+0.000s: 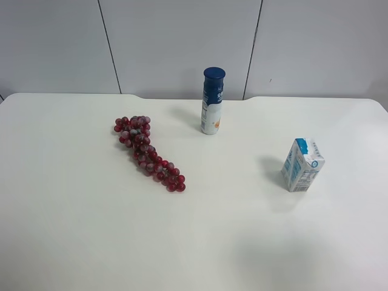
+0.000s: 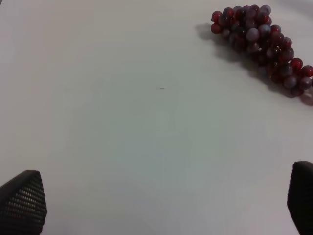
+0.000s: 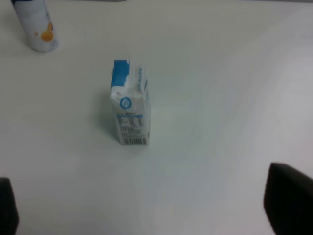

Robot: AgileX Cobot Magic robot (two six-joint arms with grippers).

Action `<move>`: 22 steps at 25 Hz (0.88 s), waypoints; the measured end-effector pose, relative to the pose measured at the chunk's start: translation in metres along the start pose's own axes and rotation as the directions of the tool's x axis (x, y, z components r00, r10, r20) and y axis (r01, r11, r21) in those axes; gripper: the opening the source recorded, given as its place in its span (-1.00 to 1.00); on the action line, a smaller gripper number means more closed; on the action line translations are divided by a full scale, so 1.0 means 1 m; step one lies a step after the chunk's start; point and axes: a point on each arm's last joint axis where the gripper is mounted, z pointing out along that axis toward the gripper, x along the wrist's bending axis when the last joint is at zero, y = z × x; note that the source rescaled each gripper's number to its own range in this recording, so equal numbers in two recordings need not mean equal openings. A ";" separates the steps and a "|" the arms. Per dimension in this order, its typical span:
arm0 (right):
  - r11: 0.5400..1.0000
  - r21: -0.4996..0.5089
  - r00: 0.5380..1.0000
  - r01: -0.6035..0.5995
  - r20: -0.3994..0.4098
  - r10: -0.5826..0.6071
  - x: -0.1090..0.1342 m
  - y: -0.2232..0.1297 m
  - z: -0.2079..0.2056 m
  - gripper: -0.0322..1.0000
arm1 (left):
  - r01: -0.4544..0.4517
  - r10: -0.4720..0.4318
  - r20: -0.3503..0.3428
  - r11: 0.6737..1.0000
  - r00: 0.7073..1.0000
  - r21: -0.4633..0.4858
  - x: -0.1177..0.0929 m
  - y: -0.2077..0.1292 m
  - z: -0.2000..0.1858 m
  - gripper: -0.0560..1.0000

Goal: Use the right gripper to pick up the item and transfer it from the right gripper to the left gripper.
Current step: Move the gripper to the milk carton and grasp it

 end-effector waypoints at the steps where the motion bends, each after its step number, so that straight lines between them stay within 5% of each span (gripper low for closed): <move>1: 1.000 0.000 1.000 0.000 0.000 0.000 0.000 0.000 0.000 0.97 | 0.000 0.000 0.000 1.000 1.000 0.000 0.000 0.000 0.000 1.00; 15: 1.000 0.005 1.000 0.000 0.000 0.000 0.000 0.000 0.001 0.97 | 0.000 0.000 0.000 1.000 1.000 0.000 0.000 0.000 0.000 1.00; 22: 0.988 0.152 1.000 -0.008 0.006 0.007 0.001 0.030 0.018 0.97 | 0.000 0.000 0.000 1.000 1.000 0.000 0.000 0.000 0.000 1.00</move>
